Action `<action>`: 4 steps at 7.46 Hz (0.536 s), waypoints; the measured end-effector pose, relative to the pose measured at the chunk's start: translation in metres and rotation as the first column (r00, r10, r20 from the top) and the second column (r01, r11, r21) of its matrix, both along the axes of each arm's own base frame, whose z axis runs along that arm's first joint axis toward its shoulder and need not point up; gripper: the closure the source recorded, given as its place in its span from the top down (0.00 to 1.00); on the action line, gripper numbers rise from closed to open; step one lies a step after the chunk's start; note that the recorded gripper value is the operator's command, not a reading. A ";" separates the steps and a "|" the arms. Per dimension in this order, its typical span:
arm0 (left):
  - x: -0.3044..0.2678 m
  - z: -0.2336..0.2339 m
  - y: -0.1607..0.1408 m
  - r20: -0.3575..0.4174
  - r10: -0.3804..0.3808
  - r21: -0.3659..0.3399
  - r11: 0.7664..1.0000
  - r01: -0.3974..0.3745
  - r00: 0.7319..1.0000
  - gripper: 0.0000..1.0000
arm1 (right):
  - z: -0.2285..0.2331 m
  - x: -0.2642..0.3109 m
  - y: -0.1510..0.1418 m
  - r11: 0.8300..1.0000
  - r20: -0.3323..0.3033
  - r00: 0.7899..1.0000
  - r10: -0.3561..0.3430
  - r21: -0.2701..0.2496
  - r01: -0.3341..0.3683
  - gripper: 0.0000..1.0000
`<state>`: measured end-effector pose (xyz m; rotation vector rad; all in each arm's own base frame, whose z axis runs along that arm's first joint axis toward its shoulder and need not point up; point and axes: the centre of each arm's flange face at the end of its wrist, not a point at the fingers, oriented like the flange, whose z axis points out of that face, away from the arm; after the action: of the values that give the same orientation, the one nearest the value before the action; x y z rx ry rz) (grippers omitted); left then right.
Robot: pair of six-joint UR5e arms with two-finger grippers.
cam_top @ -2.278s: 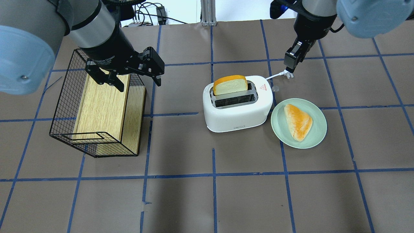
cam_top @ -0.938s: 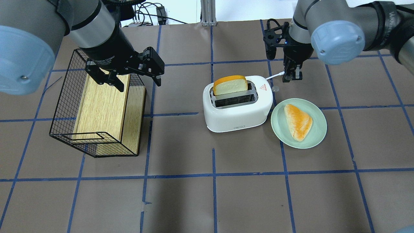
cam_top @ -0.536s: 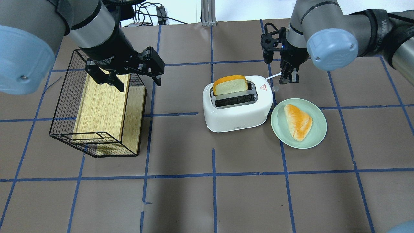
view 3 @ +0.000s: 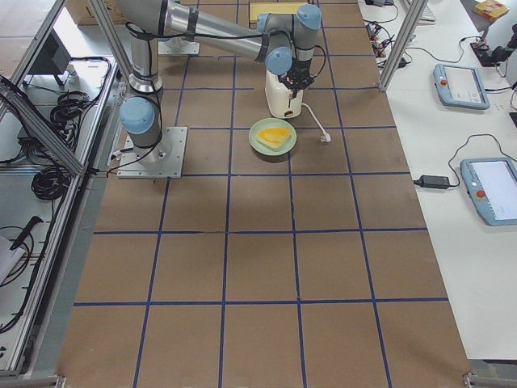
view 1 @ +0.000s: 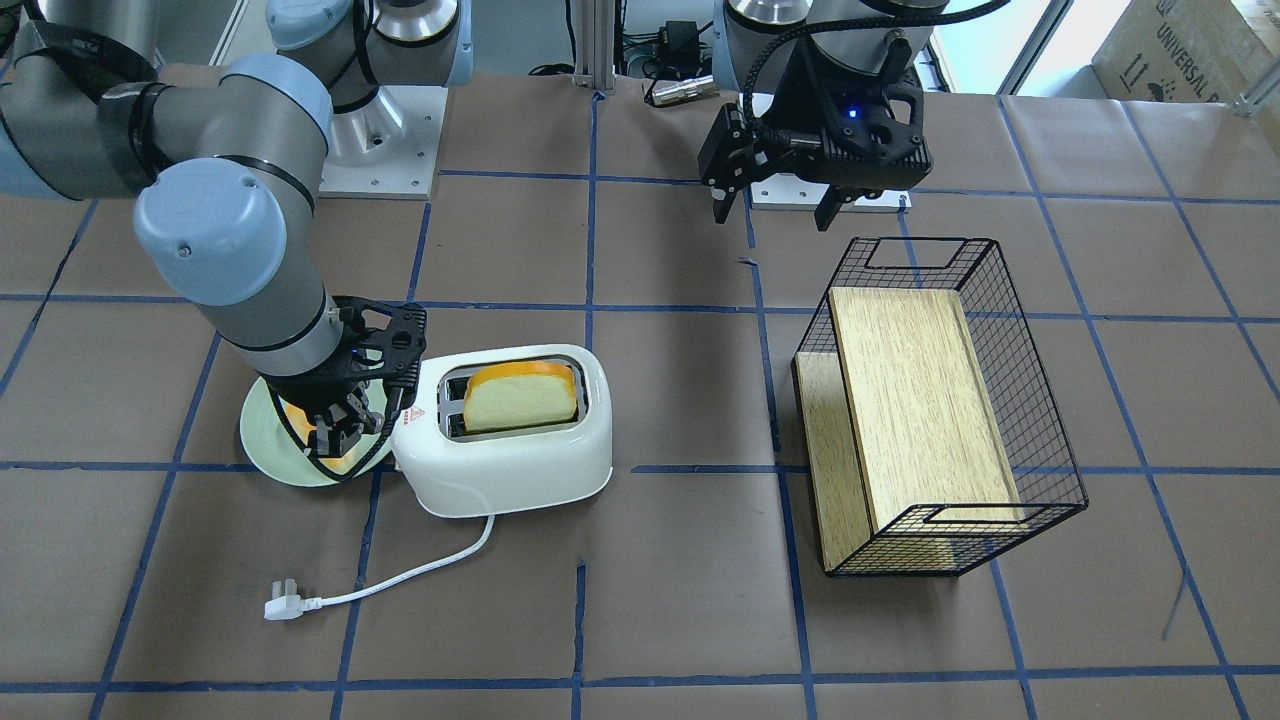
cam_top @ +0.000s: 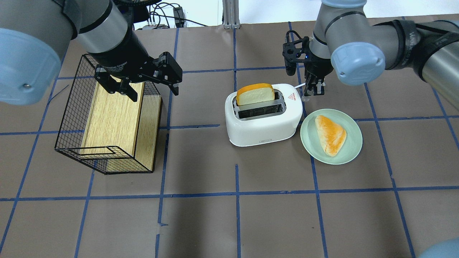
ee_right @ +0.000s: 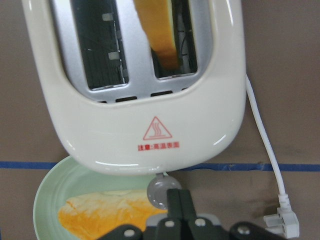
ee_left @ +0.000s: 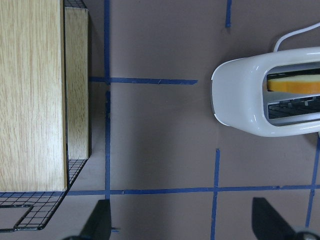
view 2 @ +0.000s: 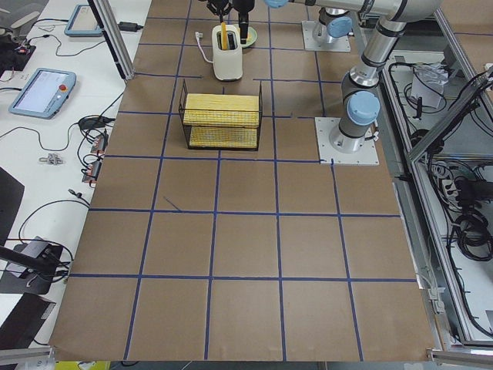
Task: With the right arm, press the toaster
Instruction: 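Push the toaster lever down with the right gripper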
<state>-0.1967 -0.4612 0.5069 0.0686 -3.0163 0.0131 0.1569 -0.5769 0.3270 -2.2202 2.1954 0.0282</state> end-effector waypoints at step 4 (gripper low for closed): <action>0.000 0.000 0.000 0.000 0.000 0.000 1.000 0.000 1.000 1.00 | -0.031 0.001 0.010 1.000 0.000 1.000 0.007 -0.015 -0.007 0.10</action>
<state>-0.1967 -0.4612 0.5069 0.0687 -3.0163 0.0131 0.1576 -0.5666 0.2955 -2.2350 2.1951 0.0118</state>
